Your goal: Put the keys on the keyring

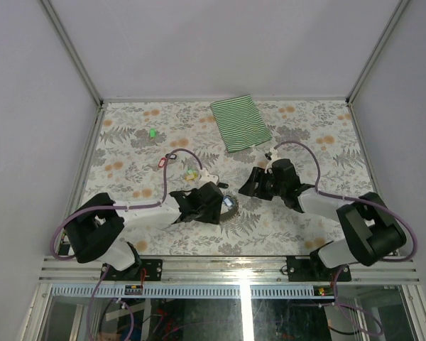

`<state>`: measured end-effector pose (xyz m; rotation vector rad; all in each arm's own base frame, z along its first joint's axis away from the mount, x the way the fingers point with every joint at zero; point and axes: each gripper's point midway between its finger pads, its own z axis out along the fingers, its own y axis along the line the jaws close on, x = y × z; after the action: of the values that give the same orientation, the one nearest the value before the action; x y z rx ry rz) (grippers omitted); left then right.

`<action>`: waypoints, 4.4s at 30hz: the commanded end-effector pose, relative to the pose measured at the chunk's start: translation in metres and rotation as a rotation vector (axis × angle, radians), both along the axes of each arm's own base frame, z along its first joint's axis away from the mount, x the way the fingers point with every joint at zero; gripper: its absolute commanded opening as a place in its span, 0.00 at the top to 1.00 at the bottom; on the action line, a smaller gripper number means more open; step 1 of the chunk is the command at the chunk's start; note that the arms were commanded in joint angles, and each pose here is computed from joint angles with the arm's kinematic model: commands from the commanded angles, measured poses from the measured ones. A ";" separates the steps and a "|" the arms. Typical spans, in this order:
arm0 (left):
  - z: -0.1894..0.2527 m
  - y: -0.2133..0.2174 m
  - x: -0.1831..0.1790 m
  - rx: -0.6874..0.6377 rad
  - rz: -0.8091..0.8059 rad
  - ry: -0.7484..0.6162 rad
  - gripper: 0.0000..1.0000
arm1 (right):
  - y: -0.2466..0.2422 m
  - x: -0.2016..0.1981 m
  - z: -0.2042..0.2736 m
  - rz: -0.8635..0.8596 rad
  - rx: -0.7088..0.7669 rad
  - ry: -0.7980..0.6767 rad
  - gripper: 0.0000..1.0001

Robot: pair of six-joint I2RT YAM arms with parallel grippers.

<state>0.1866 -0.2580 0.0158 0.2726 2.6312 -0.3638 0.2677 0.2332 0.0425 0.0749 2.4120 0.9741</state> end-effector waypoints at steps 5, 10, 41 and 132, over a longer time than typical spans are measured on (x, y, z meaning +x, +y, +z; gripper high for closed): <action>0.028 -0.022 -0.004 -0.053 -0.022 0.002 0.38 | -0.035 -0.027 0.017 0.041 -0.139 -0.084 0.33; 0.052 -0.027 0.013 -0.054 -0.059 -0.101 0.37 | -0.044 -0.045 0.022 0.021 -0.126 -0.088 0.36; 0.059 -0.043 0.010 -0.161 -0.170 -0.156 0.40 | 0.010 -0.061 -0.002 0.186 0.056 -0.029 0.63; 0.296 -0.092 0.028 -0.555 -0.585 -0.992 0.45 | 0.015 -0.062 0.300 0.453 0.025 -0.545 1.00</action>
<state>0.2146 -0.3411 0.2696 0.8004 1.5246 -0.8219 0.2147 0.2441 0.2999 -0.6515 2.0666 0.9905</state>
